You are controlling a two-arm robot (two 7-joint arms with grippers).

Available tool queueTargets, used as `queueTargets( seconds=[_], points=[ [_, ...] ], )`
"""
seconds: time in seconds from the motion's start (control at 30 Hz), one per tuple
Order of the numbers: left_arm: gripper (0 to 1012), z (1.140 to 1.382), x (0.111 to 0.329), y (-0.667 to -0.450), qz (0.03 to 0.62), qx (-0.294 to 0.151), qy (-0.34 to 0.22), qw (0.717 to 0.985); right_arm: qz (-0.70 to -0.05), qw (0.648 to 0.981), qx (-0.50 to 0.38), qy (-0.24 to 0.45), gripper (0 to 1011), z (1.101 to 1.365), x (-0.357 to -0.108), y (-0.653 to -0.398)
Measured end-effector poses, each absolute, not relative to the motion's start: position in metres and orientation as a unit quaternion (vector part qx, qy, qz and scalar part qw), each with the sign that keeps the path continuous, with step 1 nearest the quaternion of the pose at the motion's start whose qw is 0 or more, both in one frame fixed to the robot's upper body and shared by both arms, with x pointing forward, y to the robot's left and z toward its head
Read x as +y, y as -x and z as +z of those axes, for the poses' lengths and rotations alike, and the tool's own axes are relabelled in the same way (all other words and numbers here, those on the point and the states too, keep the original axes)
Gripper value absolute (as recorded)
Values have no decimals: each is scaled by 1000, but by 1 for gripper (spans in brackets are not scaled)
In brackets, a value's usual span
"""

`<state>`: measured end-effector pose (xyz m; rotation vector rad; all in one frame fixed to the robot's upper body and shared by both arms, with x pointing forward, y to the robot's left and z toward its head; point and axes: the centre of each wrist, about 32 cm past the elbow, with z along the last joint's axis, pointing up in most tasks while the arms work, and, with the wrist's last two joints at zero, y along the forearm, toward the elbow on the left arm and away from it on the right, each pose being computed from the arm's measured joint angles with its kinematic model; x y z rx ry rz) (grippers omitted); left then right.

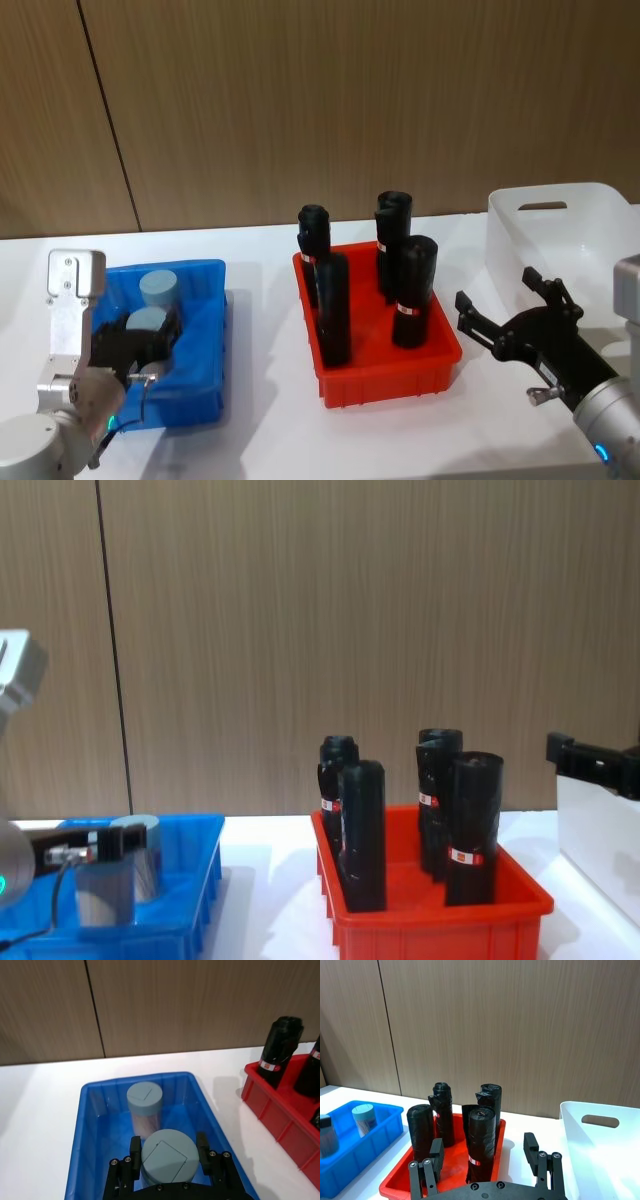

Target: Pick the cotton swabs from the blue box and place them into the white box.

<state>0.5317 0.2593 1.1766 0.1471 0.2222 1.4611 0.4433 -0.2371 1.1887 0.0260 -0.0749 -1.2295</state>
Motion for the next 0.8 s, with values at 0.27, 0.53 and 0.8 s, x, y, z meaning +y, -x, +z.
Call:
queueTargets(
  seconds=[0.27, 0.53, 0.8],
  points=[
    [669, 1192, 256, -529, 640, 64, -51, 764, -577, 816, -35, -12, 1001, 1189, -237, -443],
    [669, 1208, 252, -527, 602, 43, -35, 796, -577, 816, -35, -12, 1001, 1189, -237, -443],
    [669, 1228, 249, -528, 553, 37, -23, 832, -577, 816, -35, -12, 1001, 1189, -237, -443]
  ],
)
